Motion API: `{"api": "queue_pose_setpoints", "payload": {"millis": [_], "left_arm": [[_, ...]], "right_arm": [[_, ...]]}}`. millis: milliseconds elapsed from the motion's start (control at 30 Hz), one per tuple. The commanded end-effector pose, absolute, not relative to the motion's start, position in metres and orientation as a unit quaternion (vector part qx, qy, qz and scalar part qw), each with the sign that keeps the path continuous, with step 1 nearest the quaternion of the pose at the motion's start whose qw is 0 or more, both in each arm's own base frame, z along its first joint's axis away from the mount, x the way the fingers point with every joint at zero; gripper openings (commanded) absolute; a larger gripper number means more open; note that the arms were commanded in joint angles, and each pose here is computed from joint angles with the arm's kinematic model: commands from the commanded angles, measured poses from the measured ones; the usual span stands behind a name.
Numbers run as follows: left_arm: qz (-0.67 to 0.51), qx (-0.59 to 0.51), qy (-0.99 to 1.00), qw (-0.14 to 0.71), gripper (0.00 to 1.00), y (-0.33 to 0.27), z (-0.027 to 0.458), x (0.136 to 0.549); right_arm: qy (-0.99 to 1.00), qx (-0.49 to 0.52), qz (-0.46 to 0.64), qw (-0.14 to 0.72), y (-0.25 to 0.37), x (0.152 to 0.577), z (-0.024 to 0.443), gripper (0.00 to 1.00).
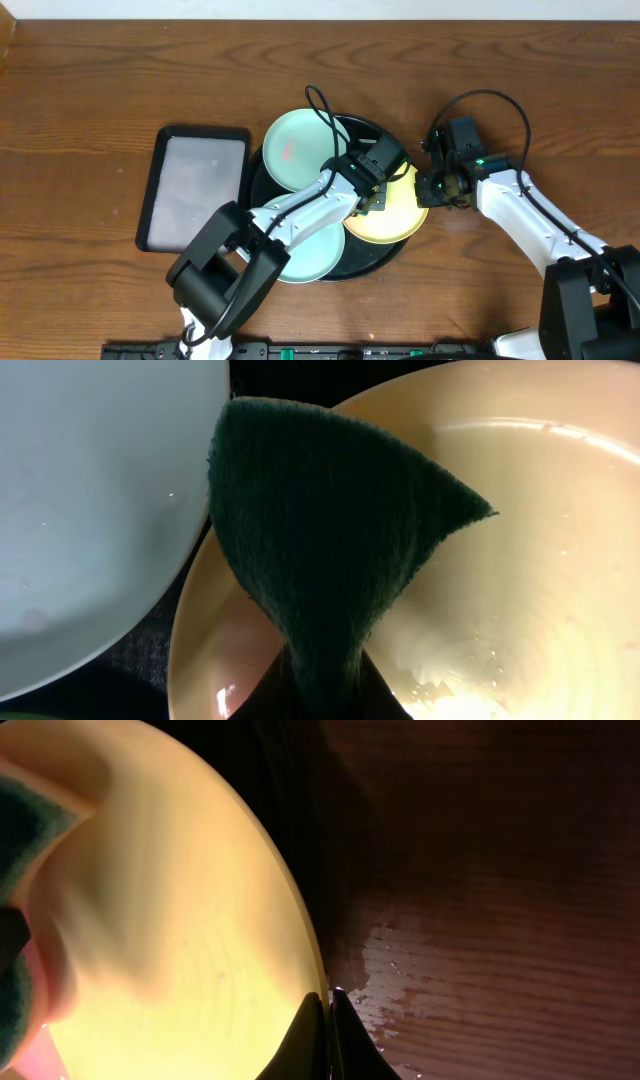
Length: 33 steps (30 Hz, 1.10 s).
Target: Clean dirty plates on tray and stack at the side
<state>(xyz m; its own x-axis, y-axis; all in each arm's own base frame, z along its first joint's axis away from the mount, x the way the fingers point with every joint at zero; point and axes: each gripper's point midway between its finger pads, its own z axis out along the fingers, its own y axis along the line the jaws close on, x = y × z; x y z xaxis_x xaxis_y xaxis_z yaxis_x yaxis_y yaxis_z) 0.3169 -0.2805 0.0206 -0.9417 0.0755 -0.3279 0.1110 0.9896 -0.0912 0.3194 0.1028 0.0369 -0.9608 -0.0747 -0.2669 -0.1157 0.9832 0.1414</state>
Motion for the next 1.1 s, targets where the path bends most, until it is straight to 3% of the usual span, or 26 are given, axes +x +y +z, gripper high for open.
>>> {"api": "queue_pose_setpoints", "payload": {"millis": [0,233,433,633,900,1067], "left_arm": [[-0.035,0.053,0.986,0.157,0.10,-0.274,0.007,0.316],[-0.046,0.041,0.992,0.114,0.10,-0.281,-0.017,0.302],[-0.177,0.064,0.981,0.044,0.08,-0.329,-0.012,0.279],[-0.260,0.083,0.962,0.027,0.08,-0.361,0.003,0.273],[-0.281,0.084,0.953,0.081,0.08,-0.361,0.052,0.287],[-0.202,0.058,0.967,0.147,0.08,-0.324,0.076,0.300]], "right_arm": [[0.988,-0.051,0.069,0.126,0.102,0.317,0.032,0.01],[0.988,-0.051,0.069,0.126,0.102,0.317,0.032,0.01],[0.988,-0.051,0.069,0.126,0.102,0.317,0.032,0.01],[0.989,-0.051,0.069,0.125,0.102,0.316,0.032,0.01],[0.989,-0.051,0.069,0.124,0.102,0.316,0.032,0.01],[0.989,-0.051,0.069,0.124,0.102,0.316,0.032,0.01]]}}
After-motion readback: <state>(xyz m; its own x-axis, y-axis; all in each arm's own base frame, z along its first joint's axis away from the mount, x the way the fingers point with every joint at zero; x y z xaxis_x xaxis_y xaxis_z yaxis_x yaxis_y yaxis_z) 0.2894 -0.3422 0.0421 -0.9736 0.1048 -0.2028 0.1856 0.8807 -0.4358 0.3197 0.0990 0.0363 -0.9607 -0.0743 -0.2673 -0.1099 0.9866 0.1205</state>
